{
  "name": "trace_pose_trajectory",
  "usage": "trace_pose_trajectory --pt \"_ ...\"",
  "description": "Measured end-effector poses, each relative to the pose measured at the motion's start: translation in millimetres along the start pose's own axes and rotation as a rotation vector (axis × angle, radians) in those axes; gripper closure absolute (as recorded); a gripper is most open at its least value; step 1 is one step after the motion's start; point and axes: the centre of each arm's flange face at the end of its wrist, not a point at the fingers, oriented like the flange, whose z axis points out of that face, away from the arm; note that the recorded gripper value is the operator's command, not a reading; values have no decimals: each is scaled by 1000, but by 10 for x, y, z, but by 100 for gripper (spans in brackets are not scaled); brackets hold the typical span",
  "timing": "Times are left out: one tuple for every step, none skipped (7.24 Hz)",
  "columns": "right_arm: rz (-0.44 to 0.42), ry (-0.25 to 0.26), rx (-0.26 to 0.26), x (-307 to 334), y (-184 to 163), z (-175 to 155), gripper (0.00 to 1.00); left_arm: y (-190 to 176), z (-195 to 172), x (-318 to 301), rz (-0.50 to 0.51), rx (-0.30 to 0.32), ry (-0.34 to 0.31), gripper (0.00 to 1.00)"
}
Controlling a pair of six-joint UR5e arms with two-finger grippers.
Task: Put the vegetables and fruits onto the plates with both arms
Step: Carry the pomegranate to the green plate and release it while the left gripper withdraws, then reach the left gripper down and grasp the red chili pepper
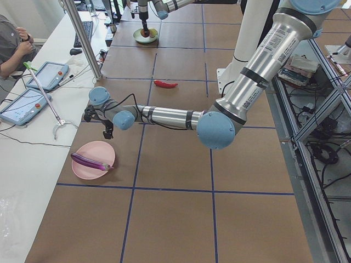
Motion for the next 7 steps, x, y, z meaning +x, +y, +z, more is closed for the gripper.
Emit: trace_pose_trajectory --pt "31 -14 6 209 -15 -173 0 7 -12 107 -28 5 6 0" --pt "73 -27 9 449 -21 -385 0 39 10 306 -56 5 18 0" --pt "99 -35 17 687 -8 -594 0 101 89 584 -83 -4 33 0" --pt "98 -34 31 953 46 -786 0 197 229 954 -108 -22 50 0" --pt "83 -28 35 1237 216 -914 0 320 375 1388 -116 -37 67 0" --pt "71 -18 21 1538 538 -929 0 488 510 1831 -109 -45 80 0" --pt "73 -7 -4 1851 1001 -867 0 754 708 2311 -85 -44 82 0"
